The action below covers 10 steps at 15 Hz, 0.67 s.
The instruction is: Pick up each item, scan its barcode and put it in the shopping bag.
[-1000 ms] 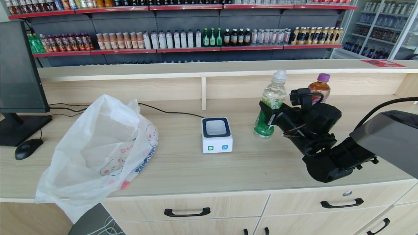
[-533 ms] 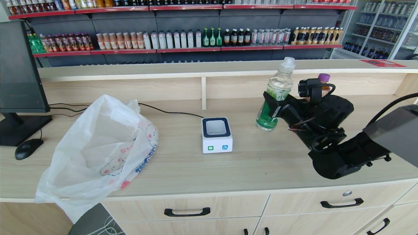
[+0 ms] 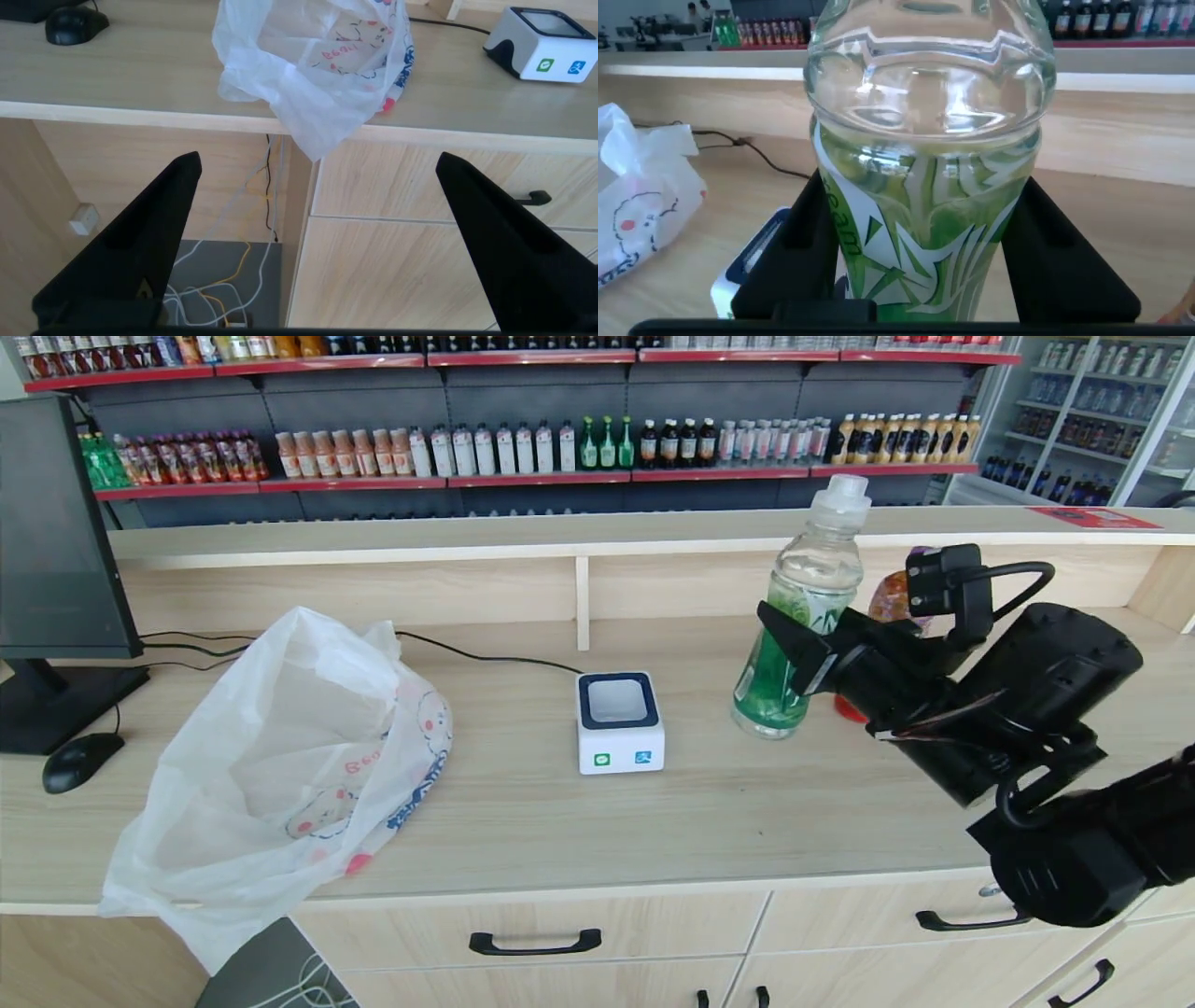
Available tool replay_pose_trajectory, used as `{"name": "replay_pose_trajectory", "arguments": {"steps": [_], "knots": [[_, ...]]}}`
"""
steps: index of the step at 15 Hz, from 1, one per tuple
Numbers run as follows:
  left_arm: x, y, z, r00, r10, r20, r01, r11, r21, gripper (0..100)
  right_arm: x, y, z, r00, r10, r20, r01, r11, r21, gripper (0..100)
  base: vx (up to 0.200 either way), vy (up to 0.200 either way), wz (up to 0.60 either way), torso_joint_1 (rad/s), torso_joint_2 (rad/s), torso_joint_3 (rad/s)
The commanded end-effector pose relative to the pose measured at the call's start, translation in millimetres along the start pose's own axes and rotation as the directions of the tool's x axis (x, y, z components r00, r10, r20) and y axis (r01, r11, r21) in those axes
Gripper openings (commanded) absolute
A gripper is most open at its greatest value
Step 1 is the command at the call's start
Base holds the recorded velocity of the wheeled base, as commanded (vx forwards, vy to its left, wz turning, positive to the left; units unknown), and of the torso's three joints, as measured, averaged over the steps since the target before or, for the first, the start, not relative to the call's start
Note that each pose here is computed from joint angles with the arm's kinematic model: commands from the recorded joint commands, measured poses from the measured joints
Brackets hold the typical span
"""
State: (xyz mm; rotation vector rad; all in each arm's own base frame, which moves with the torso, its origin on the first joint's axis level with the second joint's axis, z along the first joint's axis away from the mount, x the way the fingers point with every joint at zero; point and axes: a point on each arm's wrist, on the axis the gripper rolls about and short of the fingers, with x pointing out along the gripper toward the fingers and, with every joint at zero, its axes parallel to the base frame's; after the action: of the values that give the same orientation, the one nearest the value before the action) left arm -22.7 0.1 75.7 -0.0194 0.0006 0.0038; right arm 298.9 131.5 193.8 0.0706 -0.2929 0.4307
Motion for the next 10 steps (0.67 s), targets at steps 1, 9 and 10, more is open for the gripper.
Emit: {"name": "replay_pose_trajectory", "arguments": {"steps": [1,9,10], "knots": [[0.0,0.0,0.0,1.0,0.001,0.001,-0.001,1.0,-0.001,100,-34.7,32.9,27.9,0.992,0.125,0.029,-0.126,0.991,0.033,0,0.0,0.0,0.0,0.0,0.0,0.0],[0.0,0.0,0.0,1.0,0.001,0.001,-0.001,1.0,-0.001,100,-107.0,87.3,58.1,0.928,0.37,0.052,-0.372,0.927,0.047,0,0.0,0.0,0.0,0.0,0.0,0.0],[0.0,0.0,0.0,1.0,0.001,0.001,-0.001,1.0,-0.001,100,-108.1,87.7,57.1,0.926,0.374,0.05,-0.377,0.924,0.06,0,0.0,0.0,0.0,0.0,0.0,0.0]]}}
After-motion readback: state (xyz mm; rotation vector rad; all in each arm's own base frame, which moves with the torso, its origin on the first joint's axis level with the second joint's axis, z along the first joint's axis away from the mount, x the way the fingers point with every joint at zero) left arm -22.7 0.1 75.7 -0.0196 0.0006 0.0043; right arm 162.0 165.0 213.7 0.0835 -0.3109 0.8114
